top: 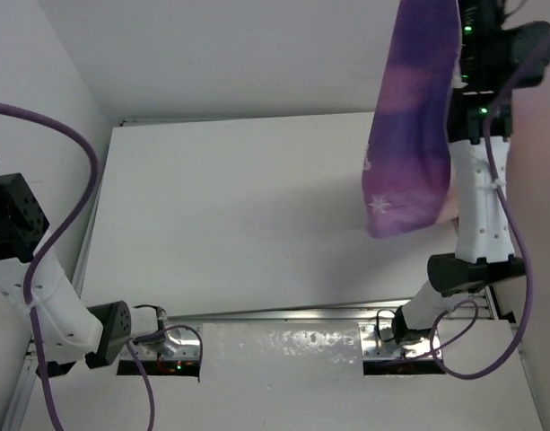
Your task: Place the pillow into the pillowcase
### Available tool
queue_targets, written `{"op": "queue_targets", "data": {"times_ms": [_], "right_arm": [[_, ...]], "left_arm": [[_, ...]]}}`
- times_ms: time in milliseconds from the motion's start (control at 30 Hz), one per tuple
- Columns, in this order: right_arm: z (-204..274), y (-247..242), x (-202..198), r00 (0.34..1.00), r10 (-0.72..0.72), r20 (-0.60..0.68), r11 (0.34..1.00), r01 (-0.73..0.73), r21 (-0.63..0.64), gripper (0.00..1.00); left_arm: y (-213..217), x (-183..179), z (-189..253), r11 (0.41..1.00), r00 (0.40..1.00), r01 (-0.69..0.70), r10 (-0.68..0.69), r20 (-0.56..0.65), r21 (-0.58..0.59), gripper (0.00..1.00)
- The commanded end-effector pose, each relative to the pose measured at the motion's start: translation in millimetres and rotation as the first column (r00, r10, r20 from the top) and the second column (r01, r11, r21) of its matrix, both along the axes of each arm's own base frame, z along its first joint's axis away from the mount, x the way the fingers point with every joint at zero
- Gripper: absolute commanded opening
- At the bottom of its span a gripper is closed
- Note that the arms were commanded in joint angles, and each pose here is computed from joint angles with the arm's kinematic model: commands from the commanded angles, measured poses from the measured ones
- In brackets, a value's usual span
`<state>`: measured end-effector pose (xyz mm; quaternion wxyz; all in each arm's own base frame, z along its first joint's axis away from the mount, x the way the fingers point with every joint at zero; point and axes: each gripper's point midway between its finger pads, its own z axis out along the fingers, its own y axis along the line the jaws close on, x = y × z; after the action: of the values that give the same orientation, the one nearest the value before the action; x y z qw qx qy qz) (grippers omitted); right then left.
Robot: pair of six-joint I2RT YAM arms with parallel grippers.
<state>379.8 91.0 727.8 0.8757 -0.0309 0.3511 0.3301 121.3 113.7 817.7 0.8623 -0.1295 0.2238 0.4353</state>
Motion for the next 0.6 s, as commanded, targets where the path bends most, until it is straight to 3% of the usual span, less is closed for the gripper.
{"op": "queue_targets", "data": {"times_ms": [0,33,67,100,167,233,267,300,400,433,467,500,533,567], "right_arm": [[23,49,-36,0.98,0.143,0.135,0.989,-0.147,0.023,0.0],[20,69,-35,0.973,0.189,0.129,0.981,-0.192,0.009,0.0],[6,86,-12,0.971,0.219,0.093,0.976,-0.219,-0.003,0.0],[10,95,-16,0.962,0.25,0.113,0.968,-0.25,-0.014,0.0],[-10,124,2,0.947,0.313,0.079,0.95,-0.312,-0.02,0.0],[-34,157,10,0.921,0.388,0.048,0.922,-0.386,-0.04,0.0],[-60,176,28,0.91,0.415,-0.007,0.909,-0.415,-0.042,0.0],[-76,194,32,0.89,0.455,-0.04,0.888,-0.456,-0.056,0.0],[-150,272,47,0.805,0.562,-0.191,0.803,-0.586,-0.106,0.0],[-187,305,48,0.762,0.585,-0.278,0.771,-0.629,-0.1,0.0],[-224,327,59,0.735,0.582,-0.349,0.76,-0.644,-0.089,0.01],[-254,354,55,0.713,0.579,-0.395,0.745,-0.66,-0.101,0.11],[-287,374,59,0.682,0.557,-0.474,0.733,-0.672,-0.106,0.27],[-312,390,61,0.668,0.535,-0.518,0.731,-0.673,-0.113,0.58]], "left_arm": [[-53,149,-100,0.904,0.752,0.427,-0.351,-0.558,0.006,0.01],[-69,183,-151,0.841,0.592,0.531,-0.453,-0.666,-0.101,0.08],[-88,190,-168,0.773,0.495,0.616,-0.528,-0.691,-0.15,0.17],[-114,197,-186,0.665,0.358,0.719,-0.601,-0.715,-0.2,0.41],[-141,213,-218,0.484,0.116,0.784,-0.73,-0.674,-0.389,0.66],[-155,220,-240,0.364,-0.036,0.768,-0.797,-0.603,-0.527,0.79],[-159,224,-251,0.321,-0.097,0.754,-0.809,-0.58,-0.573,0.91],[-158,232,-270,0.304,-0.136,0.709,-0.826,-0.546,-0.636,0.96],[-141,251,-322,0.325,-0.139,0.551,-0.872,-0.469,-0.769,1.0],[-129,257,-338,0.362,-0.099,0.49,-0.88,-0.464,-0.793,1.0],[-123,259,-356,0.375,-0.095,0.43,-0.886,-0.454,-0.822,1.0],[-116,264,-382,0.39,-0.096,0.362,-0.888,-0.45,-0.846,1.0],[-107,266,-397,0.414,-0.073,0.308,-0.887,-0.455,-0.856,1.0],[-104,267,-411,0.418,-0.079,0.271,-0.888,-0.452,-0.867,1.0]]}}
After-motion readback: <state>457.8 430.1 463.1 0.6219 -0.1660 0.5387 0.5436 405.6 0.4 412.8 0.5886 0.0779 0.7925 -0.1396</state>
